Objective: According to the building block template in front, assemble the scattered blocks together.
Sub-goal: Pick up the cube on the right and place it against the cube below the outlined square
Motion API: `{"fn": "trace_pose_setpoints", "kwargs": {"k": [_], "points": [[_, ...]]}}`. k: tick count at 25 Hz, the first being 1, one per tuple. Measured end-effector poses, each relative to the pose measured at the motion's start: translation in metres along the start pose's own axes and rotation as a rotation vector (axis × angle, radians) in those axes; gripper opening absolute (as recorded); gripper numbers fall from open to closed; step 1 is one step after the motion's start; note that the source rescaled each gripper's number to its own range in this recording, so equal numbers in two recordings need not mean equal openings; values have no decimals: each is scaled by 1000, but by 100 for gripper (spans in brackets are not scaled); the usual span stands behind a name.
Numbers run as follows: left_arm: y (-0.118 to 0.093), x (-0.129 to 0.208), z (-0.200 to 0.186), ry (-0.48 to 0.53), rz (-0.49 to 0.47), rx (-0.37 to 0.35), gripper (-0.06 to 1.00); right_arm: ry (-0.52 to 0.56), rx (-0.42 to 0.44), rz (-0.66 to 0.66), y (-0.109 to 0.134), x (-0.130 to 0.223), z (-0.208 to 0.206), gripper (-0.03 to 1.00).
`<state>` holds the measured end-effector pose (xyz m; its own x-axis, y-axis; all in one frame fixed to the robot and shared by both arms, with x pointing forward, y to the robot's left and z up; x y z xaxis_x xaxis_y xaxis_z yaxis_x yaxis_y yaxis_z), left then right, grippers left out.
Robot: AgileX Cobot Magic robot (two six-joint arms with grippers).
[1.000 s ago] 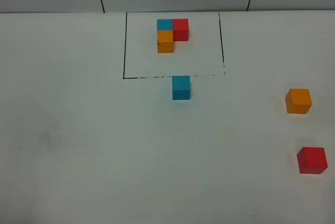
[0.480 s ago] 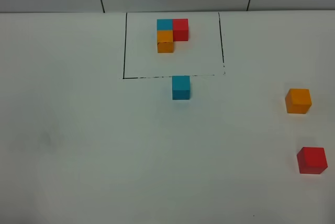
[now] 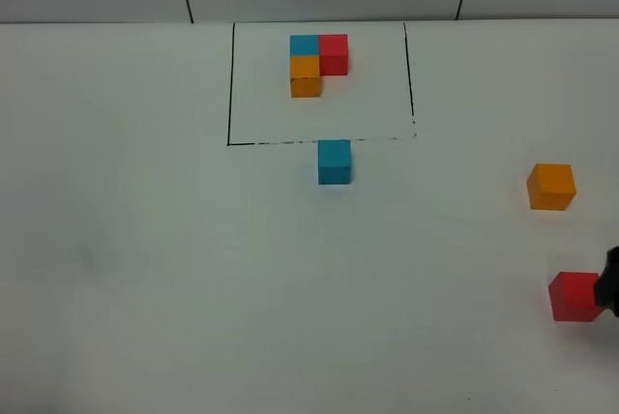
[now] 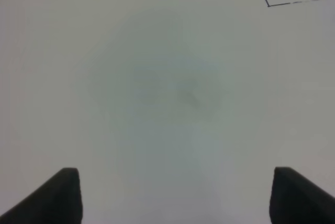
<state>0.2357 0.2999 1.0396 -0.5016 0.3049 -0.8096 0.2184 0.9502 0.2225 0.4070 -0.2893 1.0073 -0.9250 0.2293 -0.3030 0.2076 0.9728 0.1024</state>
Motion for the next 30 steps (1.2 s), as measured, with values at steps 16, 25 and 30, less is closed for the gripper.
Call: {"fn": "trace_pose_setpoints", "kwargs": {"k": [16, 25, 30], "points": [[0, 0, 0, 0, 1, 0, 67, 82, 15, -13, 32, -119, 103, 100], [0, 0, 0, 0, 1, 0, 67, 109, 23, -10, 37, -138, 146, 100], [0, 0, 0, 0, 1, 0, 67, 129, 27, -7, 37, -137, 160, 95]]}}
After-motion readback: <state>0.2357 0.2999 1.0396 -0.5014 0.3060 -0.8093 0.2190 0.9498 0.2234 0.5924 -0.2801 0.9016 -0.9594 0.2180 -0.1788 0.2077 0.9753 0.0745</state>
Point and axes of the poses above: a point on each arm's last joint axis where the gripper is mounted, z pointing out along that axis toward the gripper, y along the wrist's bending axis when the last joint is at zero, x = y × z, the point moved 1 cm from there along z, pointing out along that axis toward the gripper, and after that the axes turned 12 degrees about z, right-handed, at the moved point
